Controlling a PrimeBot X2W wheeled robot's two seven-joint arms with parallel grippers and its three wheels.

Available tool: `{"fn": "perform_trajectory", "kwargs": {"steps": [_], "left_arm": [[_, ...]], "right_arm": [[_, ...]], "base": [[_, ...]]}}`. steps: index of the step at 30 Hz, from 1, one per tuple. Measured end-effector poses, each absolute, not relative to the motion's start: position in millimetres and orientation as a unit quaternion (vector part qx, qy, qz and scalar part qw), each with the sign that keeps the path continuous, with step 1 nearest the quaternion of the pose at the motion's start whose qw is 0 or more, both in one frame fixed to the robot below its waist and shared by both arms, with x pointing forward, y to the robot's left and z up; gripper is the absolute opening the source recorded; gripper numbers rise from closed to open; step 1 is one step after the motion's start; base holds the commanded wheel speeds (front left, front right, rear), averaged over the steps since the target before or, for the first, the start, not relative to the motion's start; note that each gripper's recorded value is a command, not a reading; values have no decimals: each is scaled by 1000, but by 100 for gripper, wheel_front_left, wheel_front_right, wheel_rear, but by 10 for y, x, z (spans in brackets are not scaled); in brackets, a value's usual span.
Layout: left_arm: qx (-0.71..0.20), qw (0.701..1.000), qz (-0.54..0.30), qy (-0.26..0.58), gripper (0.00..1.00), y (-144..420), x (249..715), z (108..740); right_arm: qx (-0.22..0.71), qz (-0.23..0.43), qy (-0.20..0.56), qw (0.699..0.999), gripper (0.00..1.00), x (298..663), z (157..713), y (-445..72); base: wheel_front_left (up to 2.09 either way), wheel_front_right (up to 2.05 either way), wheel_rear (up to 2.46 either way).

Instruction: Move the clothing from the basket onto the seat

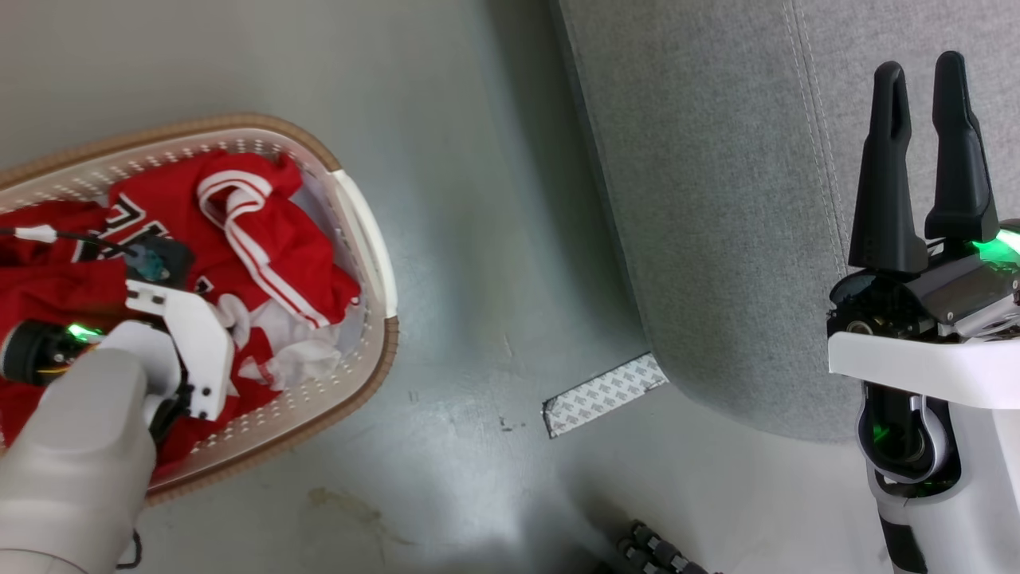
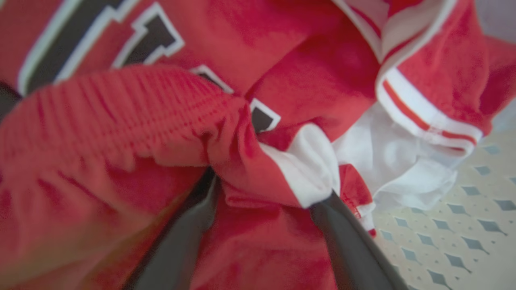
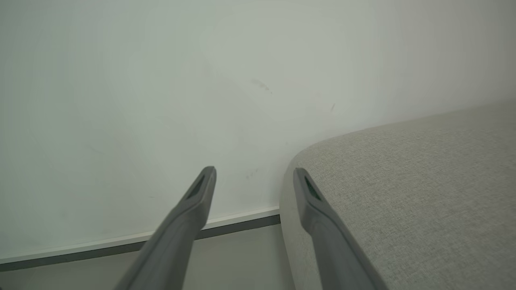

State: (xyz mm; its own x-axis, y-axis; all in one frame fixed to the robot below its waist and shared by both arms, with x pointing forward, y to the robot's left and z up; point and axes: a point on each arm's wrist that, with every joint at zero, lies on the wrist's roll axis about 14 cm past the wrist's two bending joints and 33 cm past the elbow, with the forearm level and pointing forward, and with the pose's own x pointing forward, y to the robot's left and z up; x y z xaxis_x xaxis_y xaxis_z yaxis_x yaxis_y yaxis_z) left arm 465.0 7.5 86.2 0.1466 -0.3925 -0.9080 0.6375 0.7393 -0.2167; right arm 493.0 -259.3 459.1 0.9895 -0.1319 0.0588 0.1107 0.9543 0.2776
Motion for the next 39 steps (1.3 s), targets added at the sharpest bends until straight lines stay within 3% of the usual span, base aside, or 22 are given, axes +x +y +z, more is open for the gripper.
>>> {"fn": "perform_trajectory", "kwargs": {"steps": [1,2,3,4,17,27,39], "left_arm": [[112,747,-347,556,100,67,4648,840],[111,745,-349,558,47,49,4640,825],[106,745,-349,558,13,35,4638,818],[105,745,-351,557,0,31,4642,816],[62,790,-359,493,0,-84,4765,1299],[12,844,-359,398,0,-183,4739,2202],[-15,906,-328,268,0,81,4699,3348]], "right_arm": [[136,-63,-37,988,100,4926,4580,-2607],[135,-65,-36,988,100,4925,4572,-2618],[134,-66,-35,988,100,4924,4565,-2628],[134,-67,-35,988,100,4923,4562,-2632],[125,-56,-67,988,100,4930,4840,-2590],[112,-49,-116,986,100,4731,5322,-2556],[131,3,-156,979,100,4450,5770,-2317]], "base": [[0,0,0],[0,0,0],[0,0,0],[0,0,0],[0,0,0],[0,0,0],[0,0,0]]}}
